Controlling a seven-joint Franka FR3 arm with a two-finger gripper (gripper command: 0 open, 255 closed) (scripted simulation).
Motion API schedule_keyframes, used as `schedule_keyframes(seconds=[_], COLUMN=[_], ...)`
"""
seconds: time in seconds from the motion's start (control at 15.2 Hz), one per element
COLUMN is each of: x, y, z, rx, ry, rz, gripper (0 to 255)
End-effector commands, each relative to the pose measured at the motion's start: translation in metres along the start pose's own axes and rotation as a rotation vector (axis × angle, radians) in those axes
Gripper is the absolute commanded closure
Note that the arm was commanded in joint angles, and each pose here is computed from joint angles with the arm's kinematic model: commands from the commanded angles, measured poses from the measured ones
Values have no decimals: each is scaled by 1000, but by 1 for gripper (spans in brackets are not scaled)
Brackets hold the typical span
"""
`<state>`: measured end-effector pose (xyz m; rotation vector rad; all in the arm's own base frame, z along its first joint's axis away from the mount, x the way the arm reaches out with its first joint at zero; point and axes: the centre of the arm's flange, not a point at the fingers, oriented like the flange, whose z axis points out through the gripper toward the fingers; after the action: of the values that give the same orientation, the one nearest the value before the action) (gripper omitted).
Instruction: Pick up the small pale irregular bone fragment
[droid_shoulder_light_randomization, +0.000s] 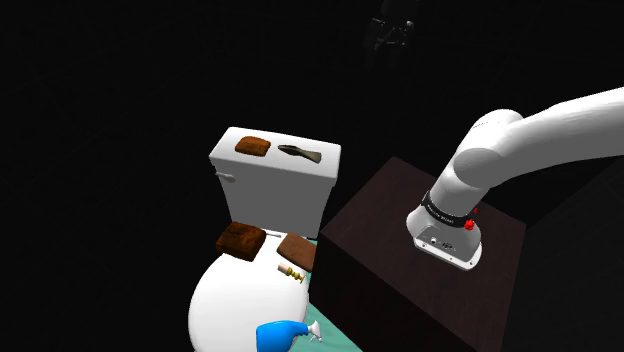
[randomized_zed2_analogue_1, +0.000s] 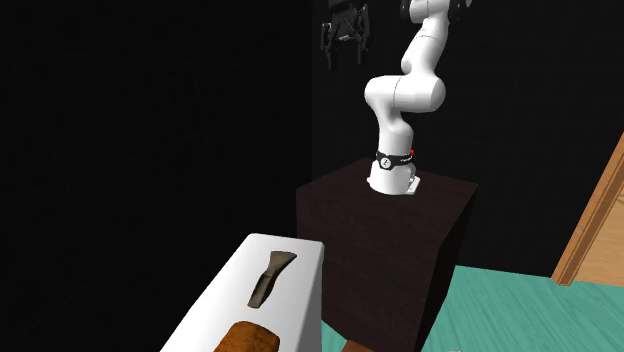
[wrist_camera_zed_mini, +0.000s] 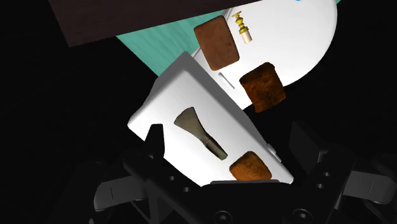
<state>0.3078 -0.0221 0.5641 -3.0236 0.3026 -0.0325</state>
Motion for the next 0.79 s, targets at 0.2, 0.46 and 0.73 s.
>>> schedule_keyframes(seconds=[0.2,0.46,0.73], x=[23,53,83], y=[3,4,5], z=[33,77,121], rx=[-11,-27,-42], ry=[-8,-18,-28], rz=[-58,-136,-213], gripper=[0,0,0])
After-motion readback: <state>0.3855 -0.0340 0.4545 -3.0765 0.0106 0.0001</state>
